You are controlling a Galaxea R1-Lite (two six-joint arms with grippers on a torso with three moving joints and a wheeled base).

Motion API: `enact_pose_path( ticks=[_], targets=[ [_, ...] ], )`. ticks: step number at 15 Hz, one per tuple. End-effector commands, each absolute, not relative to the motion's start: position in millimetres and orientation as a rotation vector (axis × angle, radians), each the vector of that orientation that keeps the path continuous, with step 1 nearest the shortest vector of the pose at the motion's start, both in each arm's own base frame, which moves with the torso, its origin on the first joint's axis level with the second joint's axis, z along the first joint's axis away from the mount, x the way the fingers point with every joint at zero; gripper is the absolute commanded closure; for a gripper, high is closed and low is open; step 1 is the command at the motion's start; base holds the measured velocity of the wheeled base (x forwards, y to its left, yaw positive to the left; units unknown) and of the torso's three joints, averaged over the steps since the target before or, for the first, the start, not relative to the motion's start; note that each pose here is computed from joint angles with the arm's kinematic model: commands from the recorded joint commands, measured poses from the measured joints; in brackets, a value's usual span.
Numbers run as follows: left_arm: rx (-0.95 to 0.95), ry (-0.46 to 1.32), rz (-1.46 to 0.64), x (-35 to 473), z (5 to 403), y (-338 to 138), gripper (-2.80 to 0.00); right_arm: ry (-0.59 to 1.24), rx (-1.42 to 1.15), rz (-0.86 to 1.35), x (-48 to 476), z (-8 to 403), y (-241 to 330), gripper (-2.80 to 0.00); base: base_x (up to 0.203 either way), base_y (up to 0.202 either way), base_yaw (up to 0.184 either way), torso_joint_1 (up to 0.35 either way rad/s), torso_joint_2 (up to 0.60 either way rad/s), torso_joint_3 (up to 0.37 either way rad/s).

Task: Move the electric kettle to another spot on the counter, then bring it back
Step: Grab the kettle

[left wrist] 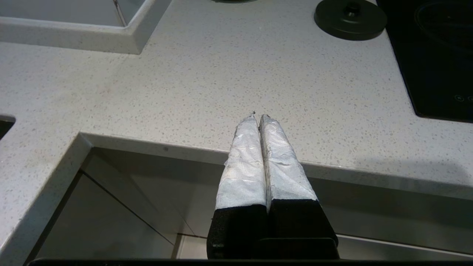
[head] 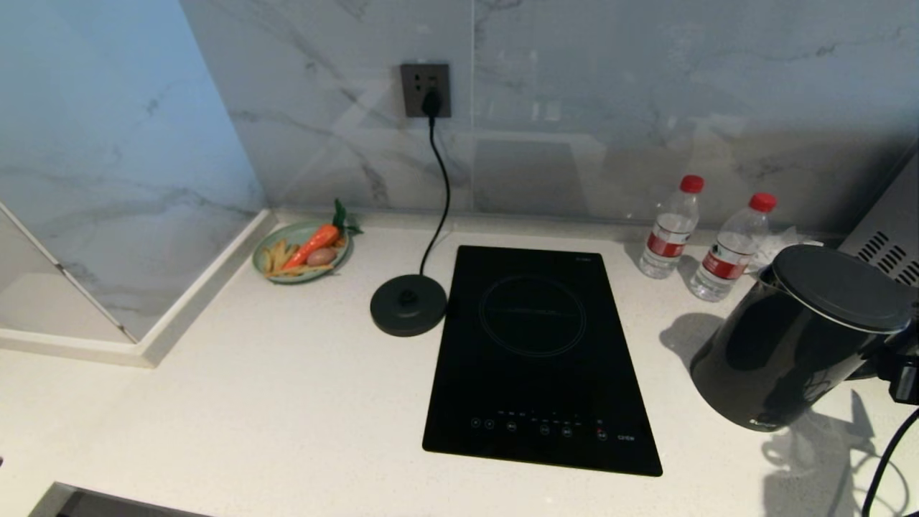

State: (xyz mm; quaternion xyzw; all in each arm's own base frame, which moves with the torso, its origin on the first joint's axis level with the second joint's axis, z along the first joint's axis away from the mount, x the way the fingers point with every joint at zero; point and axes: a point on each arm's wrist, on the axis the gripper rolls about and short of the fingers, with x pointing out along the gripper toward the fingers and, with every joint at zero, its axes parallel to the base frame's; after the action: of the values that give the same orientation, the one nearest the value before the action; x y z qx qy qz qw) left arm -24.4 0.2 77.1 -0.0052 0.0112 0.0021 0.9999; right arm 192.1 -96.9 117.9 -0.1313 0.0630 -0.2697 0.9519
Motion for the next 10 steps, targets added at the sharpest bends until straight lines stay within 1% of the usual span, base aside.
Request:
enact_pose_path(
  ticks=[1,4,7,10],
  targets=[
    [-0.011,0.023,0.005,-24,77,0,0.0,0.113,-0.273,-0.55,197,120,-99,-2.8,0.0,0.0,0.0,0.0,0.0,0.0],
    [-0.011,0.023,0.005,-24,77,0,0.0,0.124,-0.278,-0.541,193,118,-95,-2.8,0.0,0.0,0.0,0.0,0.0,0.0],
    [-0.011,0.023,0.005,-24,77,0,0.0,0.154,-0.27,-0.527,175,114,-84,-2.8,0.0,0.0,0.0,0.0,0.0,0.0],
    [-0.011,0.023,0.005,-24,77,0,0.0,0.147,-0.267,-0.529,174,115,-84,-2.8,0.0,0.0,0.0,0.0,0.0,0.0]
  ],
)
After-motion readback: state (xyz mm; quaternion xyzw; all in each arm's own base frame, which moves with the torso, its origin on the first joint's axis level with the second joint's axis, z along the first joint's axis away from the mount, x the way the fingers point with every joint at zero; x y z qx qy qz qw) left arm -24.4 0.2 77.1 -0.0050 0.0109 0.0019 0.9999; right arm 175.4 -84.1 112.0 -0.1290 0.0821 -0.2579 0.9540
